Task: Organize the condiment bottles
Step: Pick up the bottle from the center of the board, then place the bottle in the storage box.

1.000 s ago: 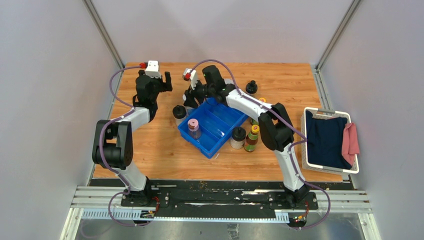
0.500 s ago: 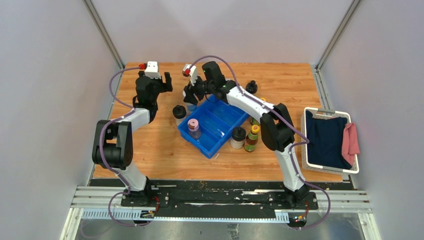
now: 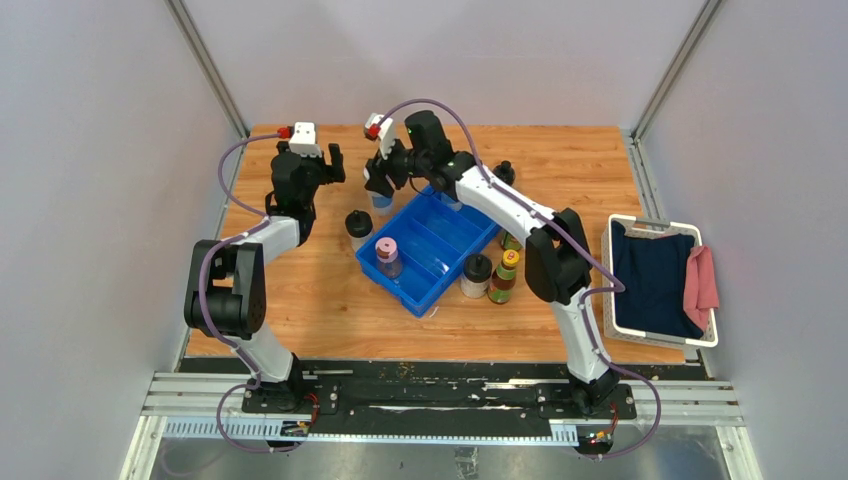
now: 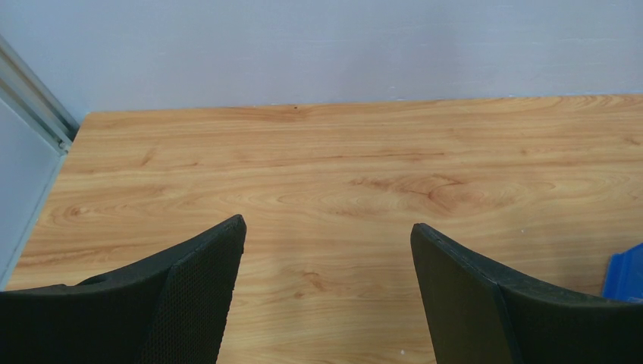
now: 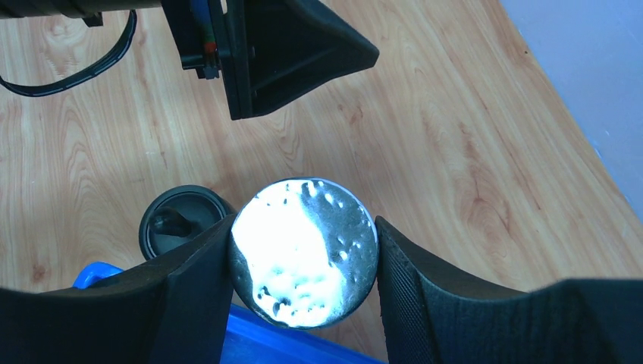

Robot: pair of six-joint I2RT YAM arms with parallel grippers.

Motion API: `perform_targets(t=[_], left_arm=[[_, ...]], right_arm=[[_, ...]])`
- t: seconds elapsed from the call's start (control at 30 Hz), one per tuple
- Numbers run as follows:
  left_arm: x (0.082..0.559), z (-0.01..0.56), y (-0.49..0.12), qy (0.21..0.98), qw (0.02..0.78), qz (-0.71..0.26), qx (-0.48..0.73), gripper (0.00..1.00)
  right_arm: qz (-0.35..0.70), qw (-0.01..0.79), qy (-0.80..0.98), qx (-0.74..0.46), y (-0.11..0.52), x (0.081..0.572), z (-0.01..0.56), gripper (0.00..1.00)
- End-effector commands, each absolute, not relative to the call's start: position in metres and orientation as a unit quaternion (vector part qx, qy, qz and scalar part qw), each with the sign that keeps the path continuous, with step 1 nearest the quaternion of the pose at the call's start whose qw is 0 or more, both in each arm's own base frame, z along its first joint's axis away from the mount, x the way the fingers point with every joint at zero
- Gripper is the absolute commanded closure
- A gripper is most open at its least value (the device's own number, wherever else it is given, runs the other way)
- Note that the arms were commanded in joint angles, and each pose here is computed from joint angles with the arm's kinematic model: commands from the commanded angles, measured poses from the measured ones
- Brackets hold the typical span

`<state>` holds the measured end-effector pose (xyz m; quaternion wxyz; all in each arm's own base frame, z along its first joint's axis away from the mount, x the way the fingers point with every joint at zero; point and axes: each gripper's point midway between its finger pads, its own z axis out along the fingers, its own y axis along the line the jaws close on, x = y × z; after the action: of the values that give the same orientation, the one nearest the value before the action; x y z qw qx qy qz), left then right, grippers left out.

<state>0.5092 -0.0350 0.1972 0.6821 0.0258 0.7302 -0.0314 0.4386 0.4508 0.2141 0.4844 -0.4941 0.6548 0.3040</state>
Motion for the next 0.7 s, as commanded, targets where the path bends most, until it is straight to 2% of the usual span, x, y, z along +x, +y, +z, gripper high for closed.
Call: perform_targets(t=[0.0, 0.67], left_arm=[[0.506, 0.212, -0.034, 0.715, 0.697, -0.037, 0.026, 0.13], [0.503, 0.222, -0.04, 0.708, 0.704, -0.05, 0.03, 0.13]], right_arm=[[0.296, 0.557, 0.603, -0.489, 0.445, 0.436, 0.302, 1.0], [0.228, 0.602, 0.619, -0.45, 0.399, 0.428, 0.362, 1.0]])
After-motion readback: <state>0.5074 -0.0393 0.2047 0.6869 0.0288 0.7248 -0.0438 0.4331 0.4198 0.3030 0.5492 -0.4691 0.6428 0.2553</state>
